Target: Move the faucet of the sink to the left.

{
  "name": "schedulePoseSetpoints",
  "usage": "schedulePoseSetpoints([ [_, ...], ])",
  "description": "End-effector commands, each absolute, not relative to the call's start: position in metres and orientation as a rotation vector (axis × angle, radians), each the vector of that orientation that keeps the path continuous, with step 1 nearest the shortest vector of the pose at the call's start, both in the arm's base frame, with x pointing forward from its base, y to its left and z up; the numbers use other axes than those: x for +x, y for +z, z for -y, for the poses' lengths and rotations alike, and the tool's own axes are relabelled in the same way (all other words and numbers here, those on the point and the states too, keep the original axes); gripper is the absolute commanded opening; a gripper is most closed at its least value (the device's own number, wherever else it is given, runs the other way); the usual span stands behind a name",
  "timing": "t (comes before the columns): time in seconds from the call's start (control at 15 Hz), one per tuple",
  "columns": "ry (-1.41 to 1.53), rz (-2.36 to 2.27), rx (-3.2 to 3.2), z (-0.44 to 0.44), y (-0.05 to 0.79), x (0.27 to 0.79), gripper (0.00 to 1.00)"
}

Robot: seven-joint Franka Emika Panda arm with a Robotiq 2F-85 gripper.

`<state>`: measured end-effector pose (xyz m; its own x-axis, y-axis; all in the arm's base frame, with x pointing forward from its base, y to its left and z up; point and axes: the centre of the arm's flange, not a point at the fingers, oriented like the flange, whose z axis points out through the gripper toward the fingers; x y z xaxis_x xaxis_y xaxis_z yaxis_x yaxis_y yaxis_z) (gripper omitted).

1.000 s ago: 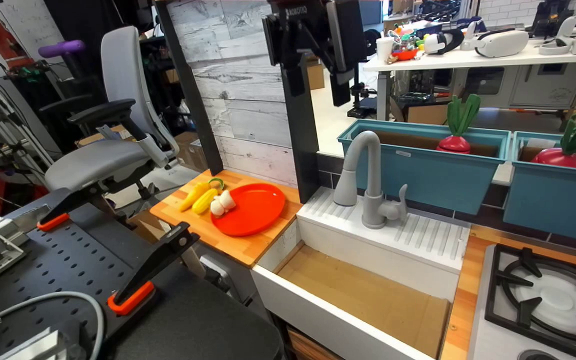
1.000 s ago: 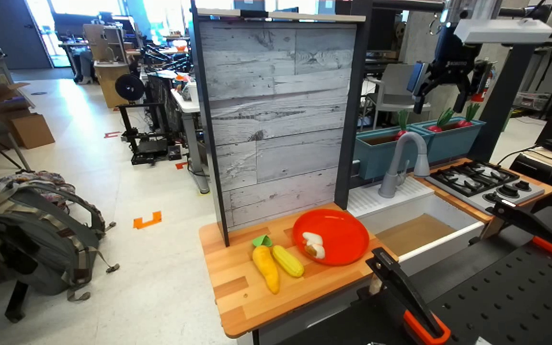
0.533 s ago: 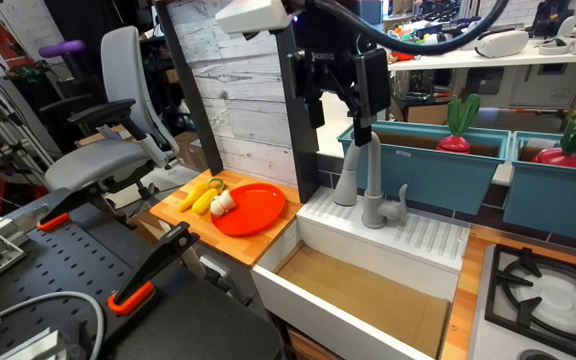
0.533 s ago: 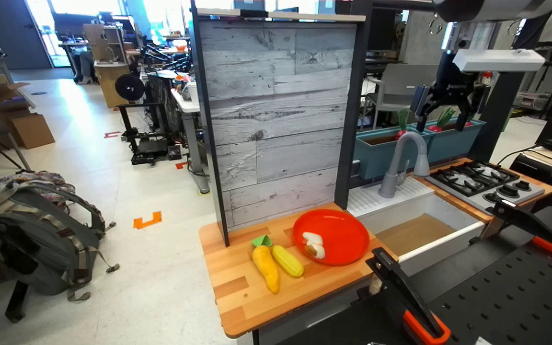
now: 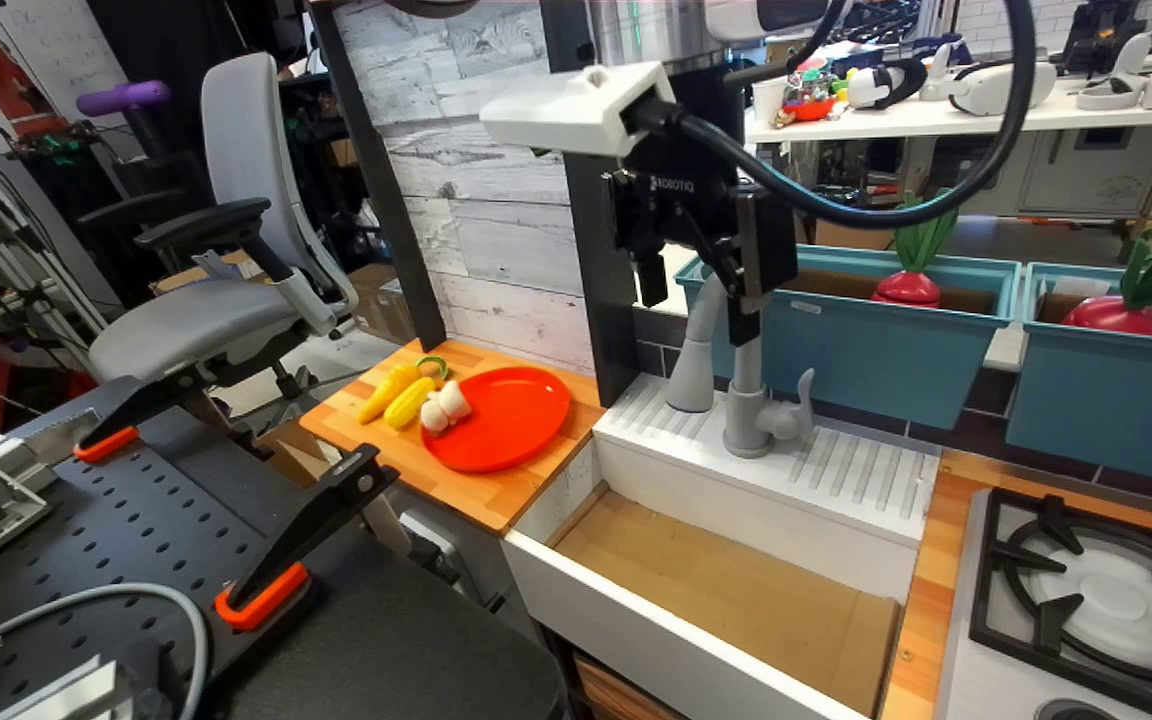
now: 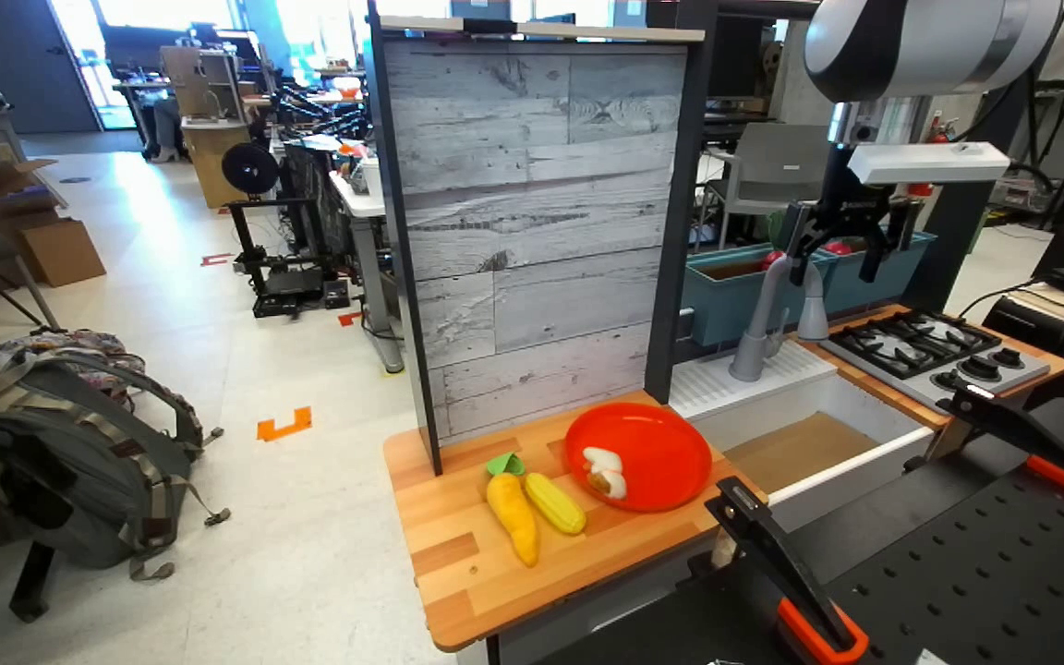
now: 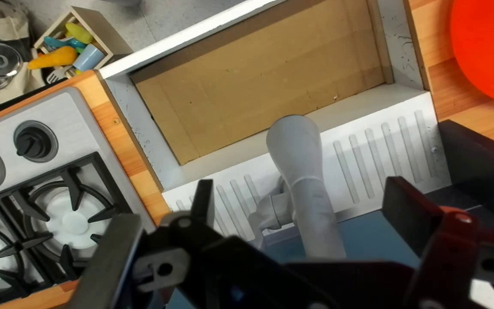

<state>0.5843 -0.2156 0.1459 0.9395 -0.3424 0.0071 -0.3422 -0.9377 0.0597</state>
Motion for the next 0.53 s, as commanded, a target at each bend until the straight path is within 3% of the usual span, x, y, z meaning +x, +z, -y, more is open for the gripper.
schedulePoseSetpoints([
  [0.0,0.023,0.495,3.022,0.2179,0.1353,0.599,0.74],
  [0.13,0.022,0.485,3.023,0.2172,0.1338,0.6012,0.71],
  [0.47,0.008,0.479,3.021,0.2164,0.1331,0.605,0.32],
])
